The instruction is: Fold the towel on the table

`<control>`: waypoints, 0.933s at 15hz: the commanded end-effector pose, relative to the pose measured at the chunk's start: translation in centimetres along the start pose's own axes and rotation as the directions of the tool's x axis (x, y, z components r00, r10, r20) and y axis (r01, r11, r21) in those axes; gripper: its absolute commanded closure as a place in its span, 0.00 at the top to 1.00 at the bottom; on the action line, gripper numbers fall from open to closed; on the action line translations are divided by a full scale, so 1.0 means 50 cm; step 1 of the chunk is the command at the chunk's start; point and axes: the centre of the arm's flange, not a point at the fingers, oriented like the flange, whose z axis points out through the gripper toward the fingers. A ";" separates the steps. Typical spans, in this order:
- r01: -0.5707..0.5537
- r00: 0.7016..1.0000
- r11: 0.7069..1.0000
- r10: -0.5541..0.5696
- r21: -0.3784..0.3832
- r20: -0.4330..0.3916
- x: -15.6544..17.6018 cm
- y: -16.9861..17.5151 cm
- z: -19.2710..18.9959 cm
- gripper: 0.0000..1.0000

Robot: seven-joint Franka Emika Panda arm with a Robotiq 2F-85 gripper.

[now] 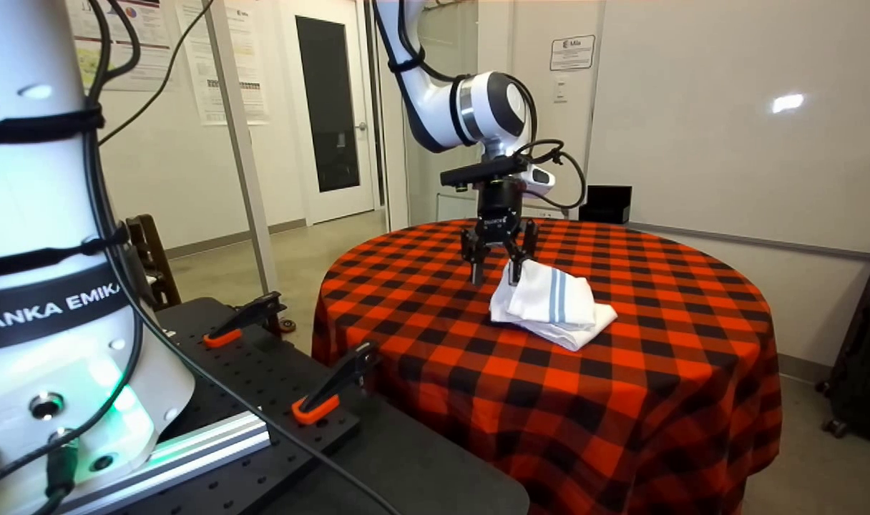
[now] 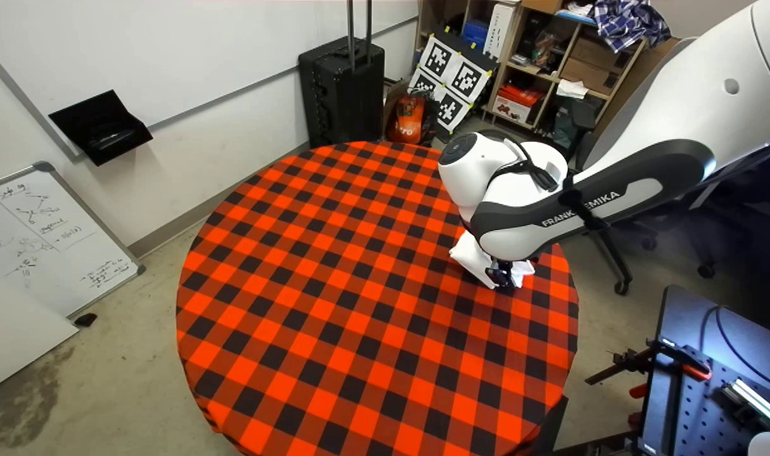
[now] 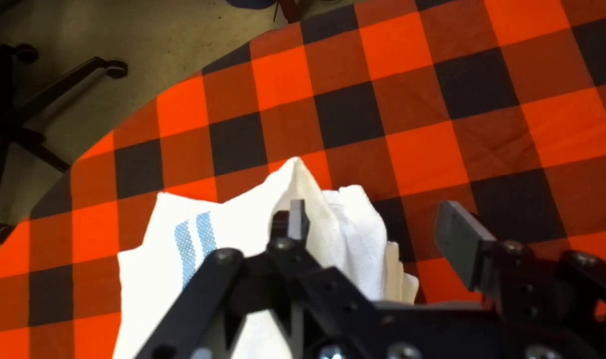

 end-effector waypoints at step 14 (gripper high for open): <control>-0.055 0.946 0.933 0.163 0.356 -0.282 -0.216 0.294 -0.189 1.00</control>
